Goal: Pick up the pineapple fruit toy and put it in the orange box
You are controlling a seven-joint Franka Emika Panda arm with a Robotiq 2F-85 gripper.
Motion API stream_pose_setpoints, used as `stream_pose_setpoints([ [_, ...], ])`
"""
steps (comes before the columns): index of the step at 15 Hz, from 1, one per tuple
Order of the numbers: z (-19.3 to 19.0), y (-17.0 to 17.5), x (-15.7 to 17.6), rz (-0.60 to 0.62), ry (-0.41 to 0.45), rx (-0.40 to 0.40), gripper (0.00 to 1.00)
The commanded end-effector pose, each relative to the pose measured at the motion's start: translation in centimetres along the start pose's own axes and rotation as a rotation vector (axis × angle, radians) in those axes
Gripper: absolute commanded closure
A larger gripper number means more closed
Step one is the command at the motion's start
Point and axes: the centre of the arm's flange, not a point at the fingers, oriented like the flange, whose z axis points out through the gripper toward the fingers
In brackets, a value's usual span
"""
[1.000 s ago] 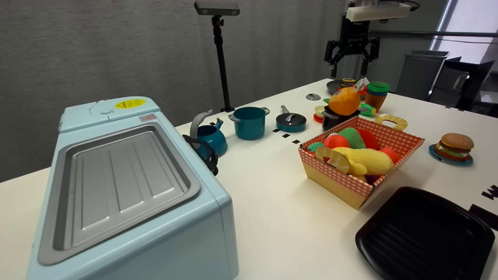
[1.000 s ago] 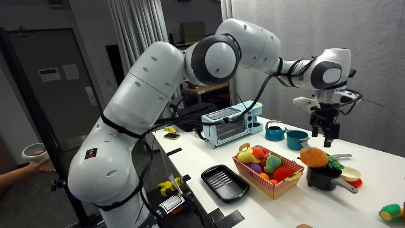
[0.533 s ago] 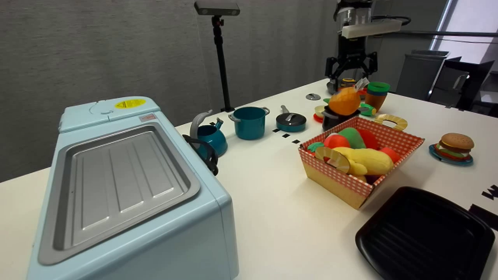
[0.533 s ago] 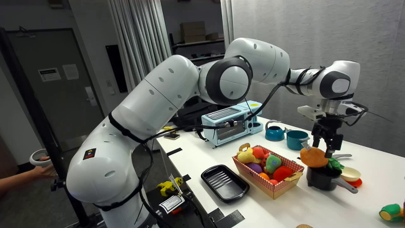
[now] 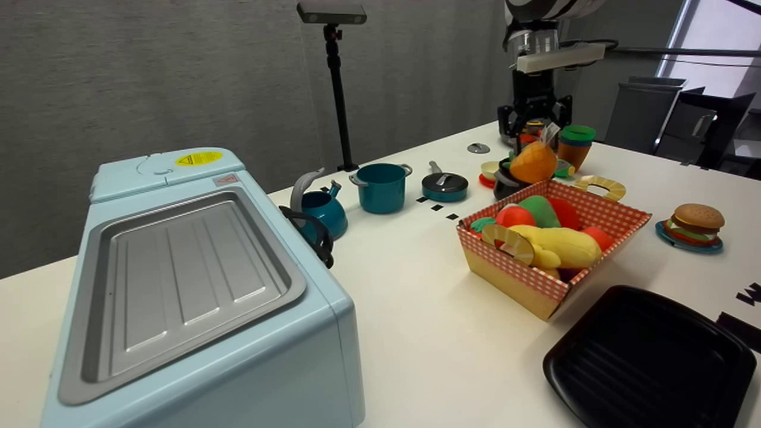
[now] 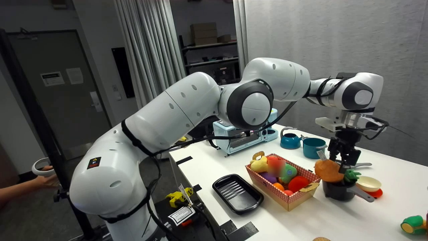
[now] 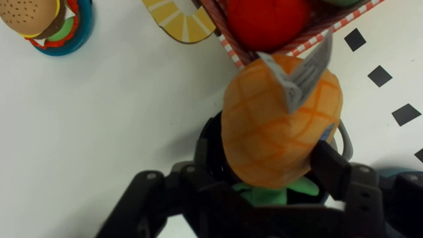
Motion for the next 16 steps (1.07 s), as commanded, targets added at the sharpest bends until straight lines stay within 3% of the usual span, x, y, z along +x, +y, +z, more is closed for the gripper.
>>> stream_pose_setpoints([
  [1, -1.5, -1.4, 4.1, 0.007, -0.032, 0.027, 0.51],
  [7, -2.3, 0.0, 3.4, 0.035, -0.022, 0.040, 0.96],
  [16, -4.5, 0.5, -2.0, -0.012, 0.036, 0.038, 1.00],
])
